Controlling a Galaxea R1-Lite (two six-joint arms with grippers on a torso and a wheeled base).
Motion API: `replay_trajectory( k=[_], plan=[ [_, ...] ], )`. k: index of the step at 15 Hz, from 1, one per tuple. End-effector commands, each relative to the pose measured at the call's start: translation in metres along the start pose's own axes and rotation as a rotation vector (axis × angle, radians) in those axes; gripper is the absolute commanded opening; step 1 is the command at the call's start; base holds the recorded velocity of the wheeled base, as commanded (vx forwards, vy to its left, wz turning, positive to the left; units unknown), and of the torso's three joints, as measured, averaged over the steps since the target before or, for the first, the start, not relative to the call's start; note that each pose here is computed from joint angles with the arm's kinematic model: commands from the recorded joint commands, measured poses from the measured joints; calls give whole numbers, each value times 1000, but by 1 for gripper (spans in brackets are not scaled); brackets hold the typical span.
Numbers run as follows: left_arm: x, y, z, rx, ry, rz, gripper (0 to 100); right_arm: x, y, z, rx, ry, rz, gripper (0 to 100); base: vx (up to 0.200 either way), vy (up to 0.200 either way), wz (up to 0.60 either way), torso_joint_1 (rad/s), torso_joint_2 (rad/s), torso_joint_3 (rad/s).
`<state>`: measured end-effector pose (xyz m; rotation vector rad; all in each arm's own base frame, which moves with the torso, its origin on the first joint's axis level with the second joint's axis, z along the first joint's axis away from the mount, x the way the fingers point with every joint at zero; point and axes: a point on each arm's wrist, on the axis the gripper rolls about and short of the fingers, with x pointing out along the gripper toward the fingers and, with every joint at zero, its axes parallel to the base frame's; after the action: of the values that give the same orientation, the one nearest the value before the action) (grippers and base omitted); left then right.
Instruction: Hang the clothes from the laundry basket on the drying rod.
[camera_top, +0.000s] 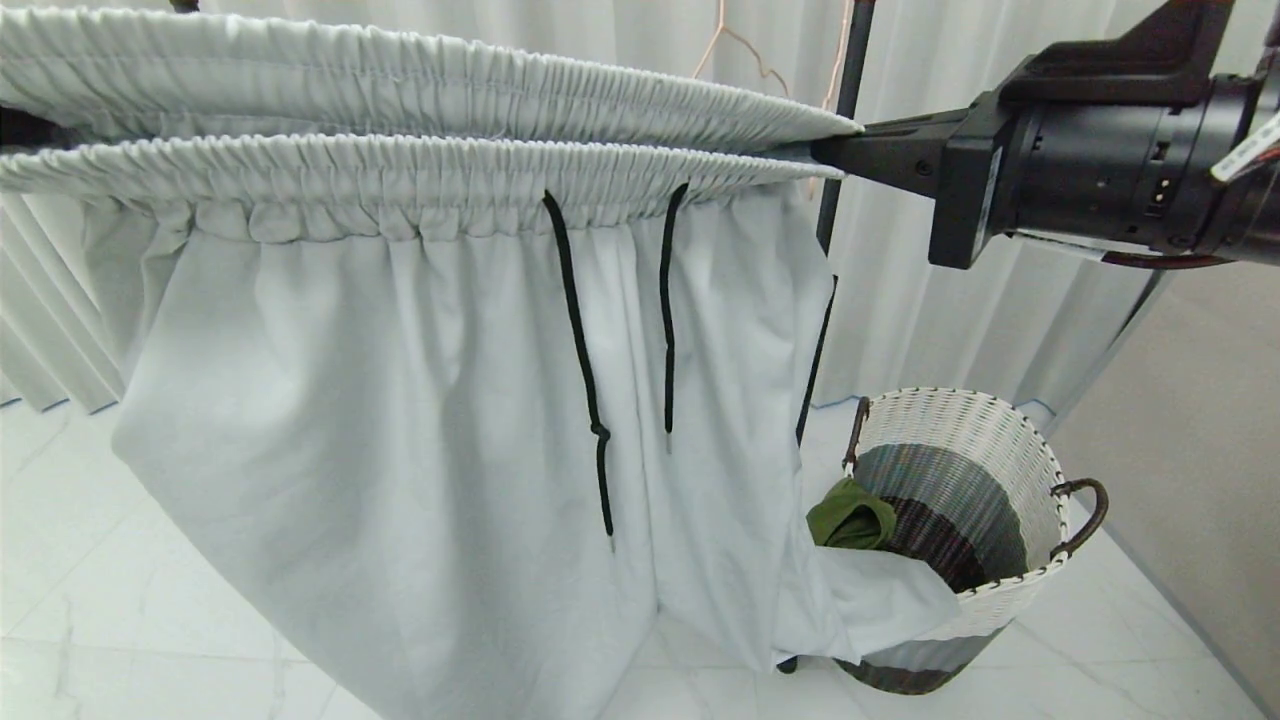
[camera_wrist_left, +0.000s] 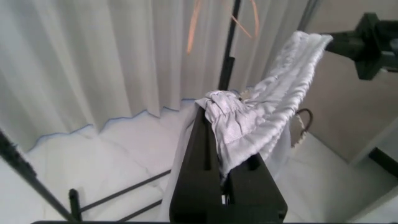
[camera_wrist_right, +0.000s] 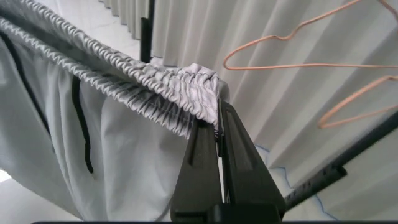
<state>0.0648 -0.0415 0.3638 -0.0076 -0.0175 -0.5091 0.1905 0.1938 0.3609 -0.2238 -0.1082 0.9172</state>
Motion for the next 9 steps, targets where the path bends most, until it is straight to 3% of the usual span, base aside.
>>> replay_trajectory(
  k=[1,4,6,8,9],
  plan=[
    [-4,4,0,-1,-8,43,0,7,4,-3,-1,11,8,0,0,0,0,0,0,0],
    [2,3,-12,17,39,36,0,2,1,-1,0,38,-69,0,0,0,0,0,0,0],
    [10,2,-27,123,100,22,0,-16,-5,3,2,61,-125,0,0,0,0,0,0,0],
    [16,-1,-30,147,117,-25,0,-29,-11,7,2,68,-153,0,0,0,0,0,0,0],
    [24,-9,-28,151,123,-110,0,-45,-16,11,3,72,-184,0,0,0,0,0,0,0]
  ],
)
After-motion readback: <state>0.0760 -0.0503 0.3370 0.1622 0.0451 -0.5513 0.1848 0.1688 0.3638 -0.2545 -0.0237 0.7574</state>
